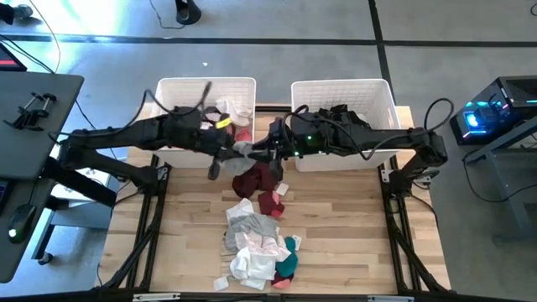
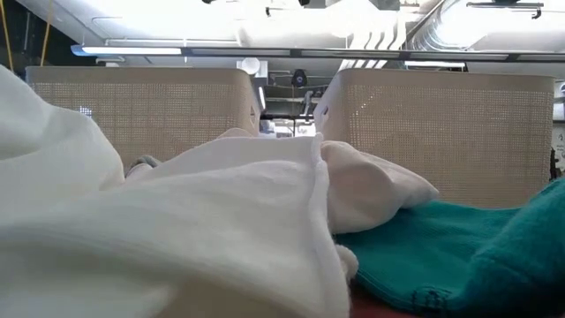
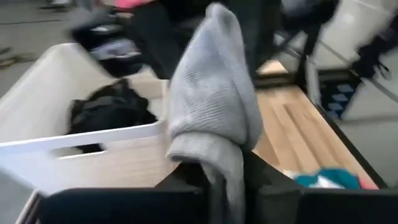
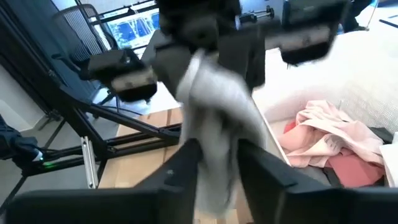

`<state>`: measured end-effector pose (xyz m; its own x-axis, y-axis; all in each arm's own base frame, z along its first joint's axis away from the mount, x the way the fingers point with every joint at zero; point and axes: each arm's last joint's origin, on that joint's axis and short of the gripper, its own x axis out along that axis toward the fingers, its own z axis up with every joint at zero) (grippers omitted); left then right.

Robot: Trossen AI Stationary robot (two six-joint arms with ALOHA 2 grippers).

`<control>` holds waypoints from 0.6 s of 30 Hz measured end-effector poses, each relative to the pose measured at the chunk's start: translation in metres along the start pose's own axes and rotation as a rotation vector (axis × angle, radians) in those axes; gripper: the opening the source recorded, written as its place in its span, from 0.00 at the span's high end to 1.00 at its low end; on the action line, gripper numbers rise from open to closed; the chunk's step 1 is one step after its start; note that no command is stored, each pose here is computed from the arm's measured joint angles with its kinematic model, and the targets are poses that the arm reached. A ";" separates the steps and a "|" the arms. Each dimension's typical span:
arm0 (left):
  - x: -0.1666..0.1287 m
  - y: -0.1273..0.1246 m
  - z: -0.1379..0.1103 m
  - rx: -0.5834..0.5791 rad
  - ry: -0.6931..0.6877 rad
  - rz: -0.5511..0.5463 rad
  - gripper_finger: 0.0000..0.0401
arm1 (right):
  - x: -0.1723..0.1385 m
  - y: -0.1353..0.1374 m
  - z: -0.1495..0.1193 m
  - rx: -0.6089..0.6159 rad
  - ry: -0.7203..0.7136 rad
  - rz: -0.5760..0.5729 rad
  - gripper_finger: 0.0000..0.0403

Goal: Sort clothes
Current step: Put the gray sock into the left white laundry bin

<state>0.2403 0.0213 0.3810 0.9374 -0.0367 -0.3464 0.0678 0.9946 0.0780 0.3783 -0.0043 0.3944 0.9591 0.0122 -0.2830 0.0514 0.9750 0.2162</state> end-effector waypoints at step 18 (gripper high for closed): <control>-0.079 0.064 -0.053 -0.425 0.430 0.844 0.96 | -0.087 -0.006 0.034 0.009 -0.103 -0.212 0.62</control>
<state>0.1526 0.0930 0.3634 0.4173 0.6425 -0.6427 -0.7584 0.6359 0.1433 0.3044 -0.0191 0.4492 0.9500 -0.2155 -0.2261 0.2564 0.9515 0.1702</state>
